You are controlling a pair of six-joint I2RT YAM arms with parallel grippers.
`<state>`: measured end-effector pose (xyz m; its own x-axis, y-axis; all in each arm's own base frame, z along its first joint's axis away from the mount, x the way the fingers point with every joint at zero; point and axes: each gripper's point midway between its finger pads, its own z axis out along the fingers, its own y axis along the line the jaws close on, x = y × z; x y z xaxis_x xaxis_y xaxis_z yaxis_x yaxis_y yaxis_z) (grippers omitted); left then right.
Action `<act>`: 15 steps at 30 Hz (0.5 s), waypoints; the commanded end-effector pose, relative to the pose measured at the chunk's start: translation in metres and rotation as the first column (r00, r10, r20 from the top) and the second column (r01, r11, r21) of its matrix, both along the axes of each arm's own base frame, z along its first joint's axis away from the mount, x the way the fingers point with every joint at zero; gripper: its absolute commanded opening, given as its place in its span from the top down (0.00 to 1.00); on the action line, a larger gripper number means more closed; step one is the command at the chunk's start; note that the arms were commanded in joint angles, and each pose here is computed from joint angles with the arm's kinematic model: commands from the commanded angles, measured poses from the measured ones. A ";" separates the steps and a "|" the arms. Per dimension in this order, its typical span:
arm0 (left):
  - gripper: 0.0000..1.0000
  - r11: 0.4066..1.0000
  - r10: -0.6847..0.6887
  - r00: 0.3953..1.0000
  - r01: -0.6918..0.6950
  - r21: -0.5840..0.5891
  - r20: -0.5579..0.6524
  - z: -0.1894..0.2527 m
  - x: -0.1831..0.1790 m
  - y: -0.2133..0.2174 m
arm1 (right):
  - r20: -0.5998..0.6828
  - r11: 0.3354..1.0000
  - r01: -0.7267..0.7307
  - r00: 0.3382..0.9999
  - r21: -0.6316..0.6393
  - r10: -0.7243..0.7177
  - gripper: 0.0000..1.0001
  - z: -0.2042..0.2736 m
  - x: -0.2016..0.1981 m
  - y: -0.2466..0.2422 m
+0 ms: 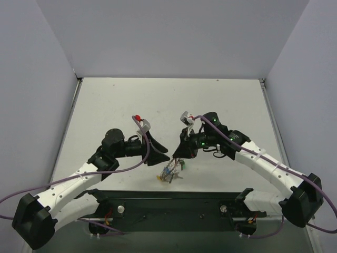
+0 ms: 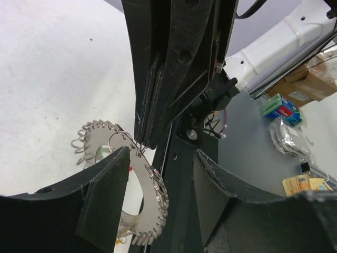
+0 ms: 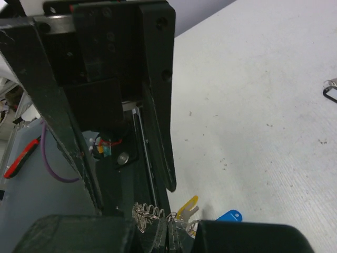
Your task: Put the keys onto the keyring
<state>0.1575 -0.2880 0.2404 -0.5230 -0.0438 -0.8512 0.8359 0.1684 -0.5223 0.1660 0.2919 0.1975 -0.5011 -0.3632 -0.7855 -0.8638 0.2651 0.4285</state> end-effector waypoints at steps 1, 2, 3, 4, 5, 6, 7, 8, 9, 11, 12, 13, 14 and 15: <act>0.40 0.998 -0.040 0.993 0.045 -0.039 0.115 0.028 -0.003 -0.008 | 0.121 0.981 -0.115 0.988 0.156 0.096 1.00 0.064 -0.013 0.008; 0.40 0.998 -0.030 0.992 0.036 -0.042 0.119 0.030 -0.002 -0.007 | 0.127 0.979 -0.122 0.987 0.166 0.101 1.00 0.068 -0.014 0.008; 0.40 0.998 -0.025 0.992 0.031 -0.045 0.125 0.031 -0.002 -0.007 | 0.135 0.977 -0.125 0.985 0.174 0.102 1.00 0.073 -0.015 0.007; 0.40 0.998 -0.019 0.990 0.027 -0.057 0.138 0.035 -0.002 -0.006 | 0.153 0.973 -0.132 0.983 0.189 0.104 1.00 0.081 -0.017 0.007; 0.40 0.998 -0.003 0.989 0.013 -0.063 0.145 0.038 0.000 -0.005 | 0.157 0.970 -0.140 0.981 0.197 0.110 1.00 0.085 -0.019 0.006; 0.40 0.998 0.003 0.989 0.007 -0.067 0.149 0.039 0.000 -0.005 | 0.160 0.966 -0.153 0.980 0.208 0.121 1.00 0.090 -0.023 0.006; 0.40 0.997 0.010 0.986 0.003 -0.080 0.164 0.044 0.000 -0.004 | 0.165 0.962 -0.164 0.978 0.217 0.129 1.00 0.094 -0.025 0.005; 0.41 0.996 0.017 0.985 -0.002 -0.087 0.170 0.047 0.001 -0.003 | 0.170 0.959 -0.169 0.977 0.226 0.132 1.00 0.099 -0.026 0.005; 0.41 0.996 0.016 0.985 0.000 -0.092 0.172 0.049 0.001 -0.004 | 0.174 0.956 -0.177 0.975 0.234 0.138 1.00 0.103 -0.028 0.005; 0.41 0.994 0.010 0.983 0.010 -0.108 0.184 0.055 -0.001 -0.004 | 0.180 0.953 -0.183 0.973 0.242 0.142 1.00 0.108 -0.029 0.005; 0.41 0.993 0.006 0.982 0.016 -0.115 0.188 0.058 -0.001 -0.004 | 0.184 0.952 -0.186 0.973 0.244 0.143 1.00 0.110 -0.030 0.005; 0.41 0.992 0.002 0.980 0.023 -0.125 0.197 0.061 -0.002 -0.005 | 0.185 0.951 -0.187 0.972 0.245 0.144 1.00 0.111 -0.030 0.005; 0.41 0.991 -0.011 0.980 0.038 -0.132 0.196 0.064 -0.004 -0.006 | 0.188 0.951 -0.187 0.972 0.247 0.142 1.00 0.112 -0.030 0.004; 0.41 0.988 -0.014 0.978 0.045 -0.144 0.208 0.068 -0.005 -0.006 | 0.188 0.951 -0.187 0.972 0.247 0.142 1.00 0.112 -0.030 0.004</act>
<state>0.1556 -0.2912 0.2606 -0.4446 -0.0756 -0.8925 0.8807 0.1450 -0.4510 0.1447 0.2944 0.2730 -0.3882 -0.2651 -0.8826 -0.9215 0.1024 0.3746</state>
